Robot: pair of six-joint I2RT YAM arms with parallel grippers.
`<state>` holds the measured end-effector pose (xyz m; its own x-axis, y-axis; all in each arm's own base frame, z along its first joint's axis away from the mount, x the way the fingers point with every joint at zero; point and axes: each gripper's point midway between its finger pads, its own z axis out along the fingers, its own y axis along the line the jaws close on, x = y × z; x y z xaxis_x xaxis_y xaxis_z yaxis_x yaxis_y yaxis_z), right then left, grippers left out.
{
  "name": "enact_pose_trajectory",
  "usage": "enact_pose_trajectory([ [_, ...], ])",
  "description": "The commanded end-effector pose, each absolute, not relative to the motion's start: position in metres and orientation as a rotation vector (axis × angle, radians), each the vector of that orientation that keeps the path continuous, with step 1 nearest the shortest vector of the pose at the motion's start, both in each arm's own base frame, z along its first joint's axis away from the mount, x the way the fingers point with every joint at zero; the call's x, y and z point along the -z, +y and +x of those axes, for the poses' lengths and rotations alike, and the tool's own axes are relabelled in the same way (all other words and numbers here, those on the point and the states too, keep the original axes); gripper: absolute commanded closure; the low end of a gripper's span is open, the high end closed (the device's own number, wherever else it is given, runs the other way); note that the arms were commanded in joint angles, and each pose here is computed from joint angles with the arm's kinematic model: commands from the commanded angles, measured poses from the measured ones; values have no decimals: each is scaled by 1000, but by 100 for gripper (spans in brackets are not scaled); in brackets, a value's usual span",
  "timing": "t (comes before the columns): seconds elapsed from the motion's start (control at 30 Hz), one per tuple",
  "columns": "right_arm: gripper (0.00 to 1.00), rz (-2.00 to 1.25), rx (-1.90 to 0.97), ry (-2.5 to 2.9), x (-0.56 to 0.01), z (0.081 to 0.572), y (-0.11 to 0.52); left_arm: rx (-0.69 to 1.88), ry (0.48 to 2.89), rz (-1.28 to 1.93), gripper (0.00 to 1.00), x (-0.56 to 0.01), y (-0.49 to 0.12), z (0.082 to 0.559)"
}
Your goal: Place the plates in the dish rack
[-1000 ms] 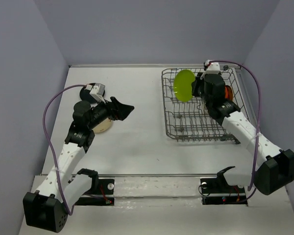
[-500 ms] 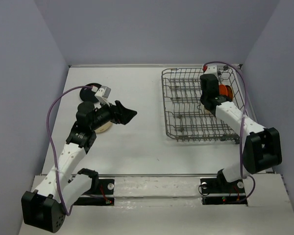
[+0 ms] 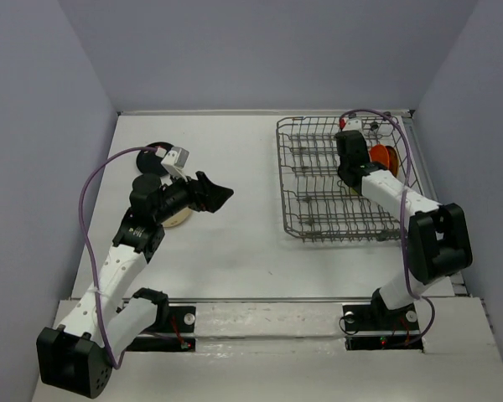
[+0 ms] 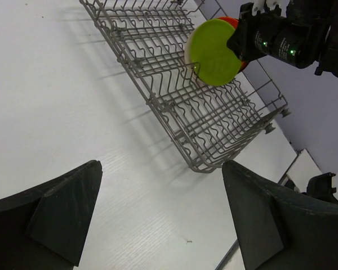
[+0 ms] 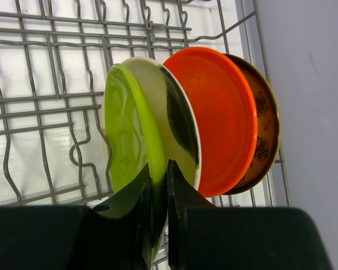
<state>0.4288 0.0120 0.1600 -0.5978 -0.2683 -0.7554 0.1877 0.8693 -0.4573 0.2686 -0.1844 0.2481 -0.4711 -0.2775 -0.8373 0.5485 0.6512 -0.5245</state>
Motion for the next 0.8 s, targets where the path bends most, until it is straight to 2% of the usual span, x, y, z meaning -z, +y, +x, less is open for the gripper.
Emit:
enact_pose_trajectory([
  [0.0, 93, -21, 539, 2051, -184, 440, 25, 975, 1756, 248, 1, -269, -184, 269],
  [0.33, 93, 50, 479, 1891, -263, 423, 24, 974, 1766, 233, 1, -266, -183, 273],
  [0.77, 93, -19, 526, 2009, -203, 438, 30, 962, 1768, 217, 1, -265, -180, 276],
])
